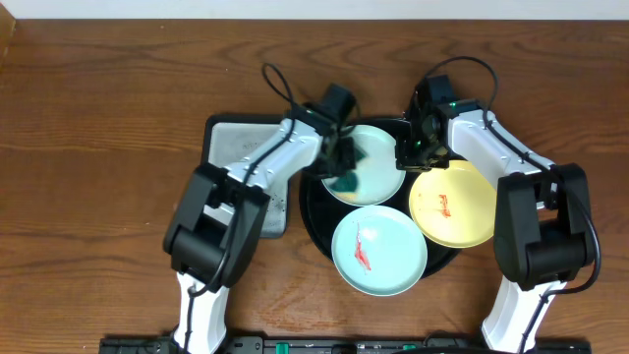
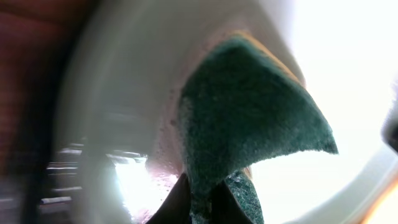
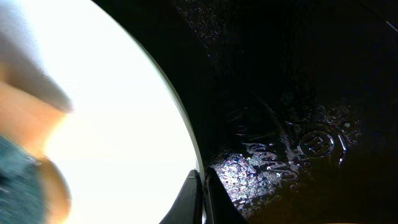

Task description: Clean dirty plates on tray and stack at the side

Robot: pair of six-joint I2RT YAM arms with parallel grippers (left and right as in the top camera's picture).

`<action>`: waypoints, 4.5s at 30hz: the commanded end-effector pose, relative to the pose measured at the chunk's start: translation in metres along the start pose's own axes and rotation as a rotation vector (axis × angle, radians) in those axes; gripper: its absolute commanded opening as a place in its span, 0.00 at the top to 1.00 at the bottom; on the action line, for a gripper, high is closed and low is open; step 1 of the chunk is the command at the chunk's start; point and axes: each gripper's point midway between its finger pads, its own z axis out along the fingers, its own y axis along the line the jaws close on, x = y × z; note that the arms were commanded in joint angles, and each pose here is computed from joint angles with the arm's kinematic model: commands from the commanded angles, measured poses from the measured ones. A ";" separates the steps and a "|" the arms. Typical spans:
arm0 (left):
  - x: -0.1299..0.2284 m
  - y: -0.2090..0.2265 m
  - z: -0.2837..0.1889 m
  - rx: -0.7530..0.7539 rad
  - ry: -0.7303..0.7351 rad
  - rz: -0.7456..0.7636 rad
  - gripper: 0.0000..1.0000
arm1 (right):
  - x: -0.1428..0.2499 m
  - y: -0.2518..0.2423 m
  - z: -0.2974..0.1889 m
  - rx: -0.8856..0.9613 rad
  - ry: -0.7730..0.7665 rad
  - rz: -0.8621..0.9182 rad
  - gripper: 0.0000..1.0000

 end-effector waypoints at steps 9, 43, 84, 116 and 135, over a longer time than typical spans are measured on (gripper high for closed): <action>-0.042 0.019 -0.064 -0.165 -0.284 0.156 0.93 | 0.002 -0.007 -0.001 0.029 0.008 0.002 0.99; 0.020 0.165 -0.165 -0.136 -0.185 -0.205 0.46 | -0.013 0.015 -0.169 0.484 -0.496 -0.227 0.99; 0.027 0.147 -0.232 -0.075 -0.397 -0.161 0.18 | 0.014 0.084 -0.224 0.891 -0.697 -0.618 0.99; 0.027 0.147 -0.232 -0.075 -0.397 -0.161 0.17 | 0.013 0.083 -0.225 0.905 -0.699 -0.621 0.99; 0.027 0.147 -0.232 -0.075 -0.397 -0.161 0.17 | 0.001 0.085 -0.231 0.898 -0.740 -0.605 0.99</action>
